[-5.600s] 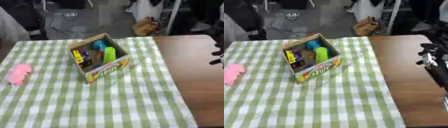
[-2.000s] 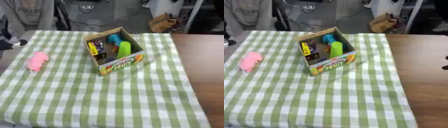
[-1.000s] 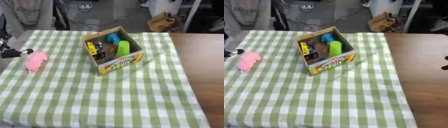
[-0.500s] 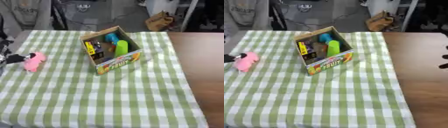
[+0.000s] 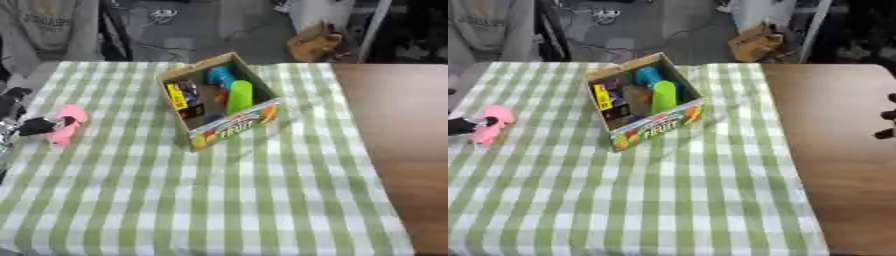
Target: Pick up objects on the table and place them in the box.
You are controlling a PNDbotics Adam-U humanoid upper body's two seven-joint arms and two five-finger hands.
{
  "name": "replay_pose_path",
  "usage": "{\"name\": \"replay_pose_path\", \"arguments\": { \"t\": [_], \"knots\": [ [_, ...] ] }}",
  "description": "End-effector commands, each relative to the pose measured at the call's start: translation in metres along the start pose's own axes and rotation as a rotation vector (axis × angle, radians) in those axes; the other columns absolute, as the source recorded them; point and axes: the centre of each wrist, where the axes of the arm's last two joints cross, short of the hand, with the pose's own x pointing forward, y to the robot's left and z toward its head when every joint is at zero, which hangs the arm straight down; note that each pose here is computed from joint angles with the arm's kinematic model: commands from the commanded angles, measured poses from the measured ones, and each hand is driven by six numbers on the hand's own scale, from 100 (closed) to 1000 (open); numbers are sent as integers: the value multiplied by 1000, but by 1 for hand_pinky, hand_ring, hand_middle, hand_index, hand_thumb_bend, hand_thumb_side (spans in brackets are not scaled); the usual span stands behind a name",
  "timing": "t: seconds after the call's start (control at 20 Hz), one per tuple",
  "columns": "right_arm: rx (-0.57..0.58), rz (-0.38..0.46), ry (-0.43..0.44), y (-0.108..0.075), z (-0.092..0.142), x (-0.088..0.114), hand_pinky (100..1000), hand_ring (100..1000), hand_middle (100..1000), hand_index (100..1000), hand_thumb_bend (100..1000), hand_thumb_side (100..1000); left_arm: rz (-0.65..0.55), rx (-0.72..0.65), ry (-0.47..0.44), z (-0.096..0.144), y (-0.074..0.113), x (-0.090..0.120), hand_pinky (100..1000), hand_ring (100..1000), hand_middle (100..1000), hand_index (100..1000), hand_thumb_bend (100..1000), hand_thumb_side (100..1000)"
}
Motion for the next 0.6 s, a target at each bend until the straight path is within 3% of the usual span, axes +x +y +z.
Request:
{"name": "replay_pose_path", "arguments": {
  "t": [0.05, 0.6],
  "knots": [
    [4, 23, -22, -8, -4, 4, 592, 741, 805, 818, 100, 720, -3, 32, 2, -5, 14, 1, 584, 747, 823, 878, 989, 490],
    [7, 23, -29, -8, -5, 5, 592, 742, 805, 819, 100, 720, 84, 96, -34, -4, 4, -1, 582, 750, 816, 874, 1000, 508]
  ]
}}
